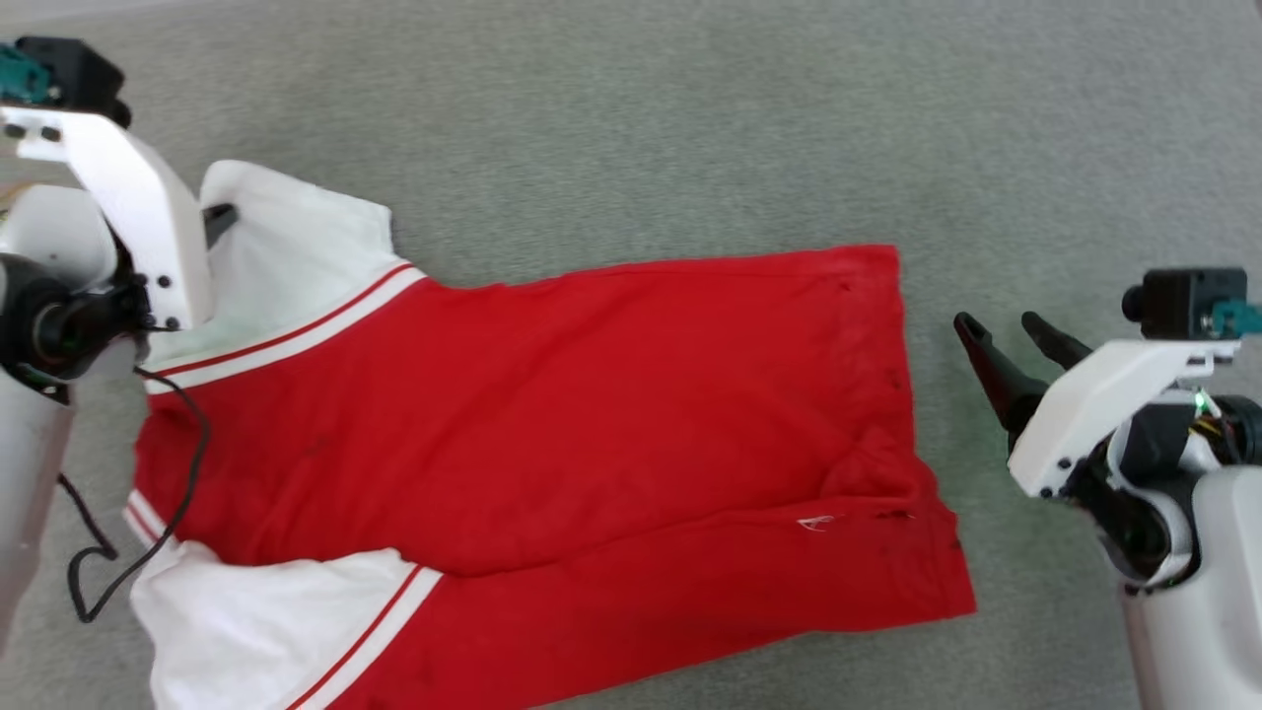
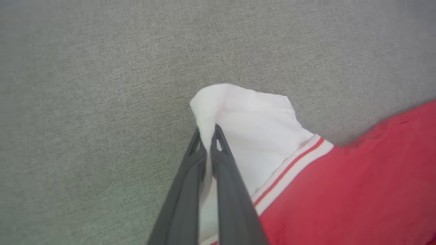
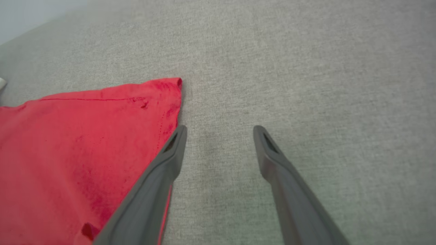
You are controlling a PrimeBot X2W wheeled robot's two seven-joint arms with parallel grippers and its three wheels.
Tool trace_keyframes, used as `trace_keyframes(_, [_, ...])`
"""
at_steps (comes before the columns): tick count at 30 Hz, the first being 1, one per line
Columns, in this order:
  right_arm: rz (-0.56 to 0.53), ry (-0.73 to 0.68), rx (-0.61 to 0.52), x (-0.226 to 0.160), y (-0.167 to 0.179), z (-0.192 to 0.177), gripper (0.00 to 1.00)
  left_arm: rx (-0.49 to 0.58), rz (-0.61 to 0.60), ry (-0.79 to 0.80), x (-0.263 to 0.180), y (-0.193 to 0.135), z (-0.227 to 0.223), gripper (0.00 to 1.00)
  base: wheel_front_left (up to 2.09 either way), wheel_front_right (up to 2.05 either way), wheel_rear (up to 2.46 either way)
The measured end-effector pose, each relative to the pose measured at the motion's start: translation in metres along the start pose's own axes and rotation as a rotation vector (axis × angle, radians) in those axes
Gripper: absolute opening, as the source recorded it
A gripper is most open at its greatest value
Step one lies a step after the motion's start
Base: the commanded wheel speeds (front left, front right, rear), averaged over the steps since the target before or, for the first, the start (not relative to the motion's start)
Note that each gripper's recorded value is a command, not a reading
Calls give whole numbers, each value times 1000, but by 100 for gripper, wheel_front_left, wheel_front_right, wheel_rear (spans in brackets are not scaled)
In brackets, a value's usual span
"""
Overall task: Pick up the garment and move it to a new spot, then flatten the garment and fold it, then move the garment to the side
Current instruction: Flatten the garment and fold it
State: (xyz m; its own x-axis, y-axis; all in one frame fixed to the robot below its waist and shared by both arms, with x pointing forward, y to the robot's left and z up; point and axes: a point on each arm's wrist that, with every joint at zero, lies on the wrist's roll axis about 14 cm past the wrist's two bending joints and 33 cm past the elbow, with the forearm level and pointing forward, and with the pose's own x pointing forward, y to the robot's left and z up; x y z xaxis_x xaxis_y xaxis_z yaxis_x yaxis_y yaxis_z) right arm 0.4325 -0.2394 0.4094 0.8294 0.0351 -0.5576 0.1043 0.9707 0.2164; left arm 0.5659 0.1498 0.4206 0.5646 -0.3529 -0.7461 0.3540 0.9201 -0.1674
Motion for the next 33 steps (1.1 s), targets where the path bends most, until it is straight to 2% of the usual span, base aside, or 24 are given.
trace_keyframes(6, [77, 155, -35, 32, 23, 0, 100, 50, 4, -94, -22, -3, 10, 0, 0, 0, 0])
trace_keyframes(14, [102, 374, -108, 63, 37, -15, 100, 86, 15, -133, -33, 2, 6, 0, 0, 0, 0])
trace_keyframes(15, [95, 414, -109, 64, 36, -19, 76, 88, 16, -136, -34, 2, 6, 0, 0, 0, 0])
trace_keyframes(16, [93, 442, -111, 65, 36, -20, 31, 89, 15, -139, -35, 1, 6, 0, 0, 0, 0])
trace_keyframes(17, [93, 456, -113, 65, 37, -21, 0, 90, 14, -140, -36, 1, 5, 0, 0, 0, 0])
trace_keyframes(23, [93, 458, -140, 66, 41, -16, 0, 82, 19, -164, -42, 1, 5, 0, 0, 0, 0])
trace_keyframes(33, [101, 121, -204, 43, 53, 65, 0, 42, 30, -300, -78, -1, 14, 0, 0, 0, 0])
